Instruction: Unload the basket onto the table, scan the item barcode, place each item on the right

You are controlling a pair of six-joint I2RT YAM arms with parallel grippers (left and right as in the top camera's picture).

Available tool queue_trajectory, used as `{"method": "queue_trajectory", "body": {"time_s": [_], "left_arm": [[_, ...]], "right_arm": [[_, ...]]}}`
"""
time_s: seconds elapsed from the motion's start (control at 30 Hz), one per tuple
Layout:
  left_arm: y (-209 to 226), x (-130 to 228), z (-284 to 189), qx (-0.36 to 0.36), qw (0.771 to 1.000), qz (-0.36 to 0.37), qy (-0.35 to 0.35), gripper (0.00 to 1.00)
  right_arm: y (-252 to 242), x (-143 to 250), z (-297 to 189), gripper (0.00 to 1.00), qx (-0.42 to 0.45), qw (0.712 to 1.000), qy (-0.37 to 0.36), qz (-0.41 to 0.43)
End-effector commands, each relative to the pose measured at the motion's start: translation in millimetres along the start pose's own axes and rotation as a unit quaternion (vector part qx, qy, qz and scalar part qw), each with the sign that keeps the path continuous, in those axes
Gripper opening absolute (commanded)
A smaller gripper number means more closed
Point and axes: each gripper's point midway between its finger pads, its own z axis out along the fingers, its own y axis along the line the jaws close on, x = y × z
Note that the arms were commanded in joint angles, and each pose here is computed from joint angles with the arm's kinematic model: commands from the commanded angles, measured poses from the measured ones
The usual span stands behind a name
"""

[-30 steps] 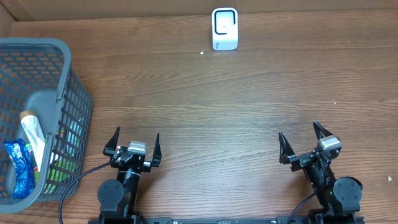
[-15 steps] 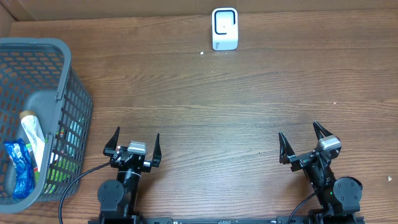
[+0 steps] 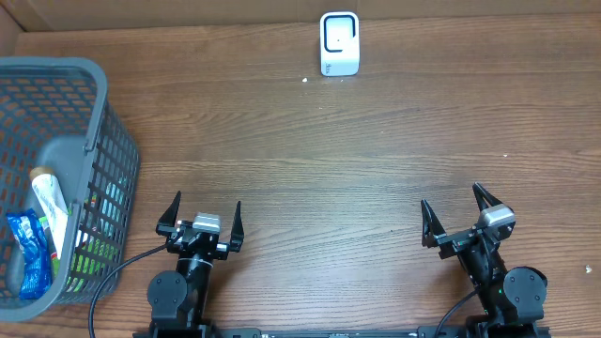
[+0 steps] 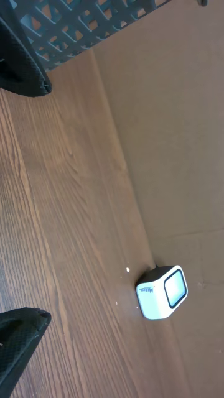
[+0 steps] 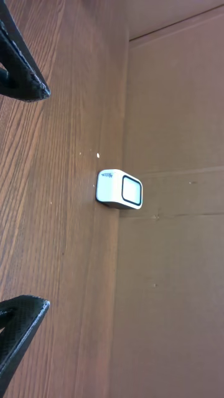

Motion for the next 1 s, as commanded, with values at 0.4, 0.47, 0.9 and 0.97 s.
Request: {"method": "queue_trajectory", "body": {"time_s": [0.4,0.47,0.9,0.97], "left_arm": [[-0.2,-6.4,-0.1,-0.001,1.000,0.016,-0.018,1.00],[-1.0,-3.9,0.0,0.001,1.000,0.008,-0.013,1.00],[-16.9,-33.1,-7.8,0.061,0.996,-0.046,-0.041,1.00],[-13.6,-49.6,-11.9,0.061,0.996,-0.048,-0.049,1.00]], "right_arm": [[0.6,1.7,0.1,1.00,-0.001,1.000,-0.002,0.001],[0.6,1.7,0.1,1.00,-0.001,1.000,-0.002,0.001],[0.6,1.7,0.1,1.00,-0.001,1.000,-0.002,0.001],[0.6,1.7,0.1,1.00,-0.001,1.000,-0.002,0.001]]}}
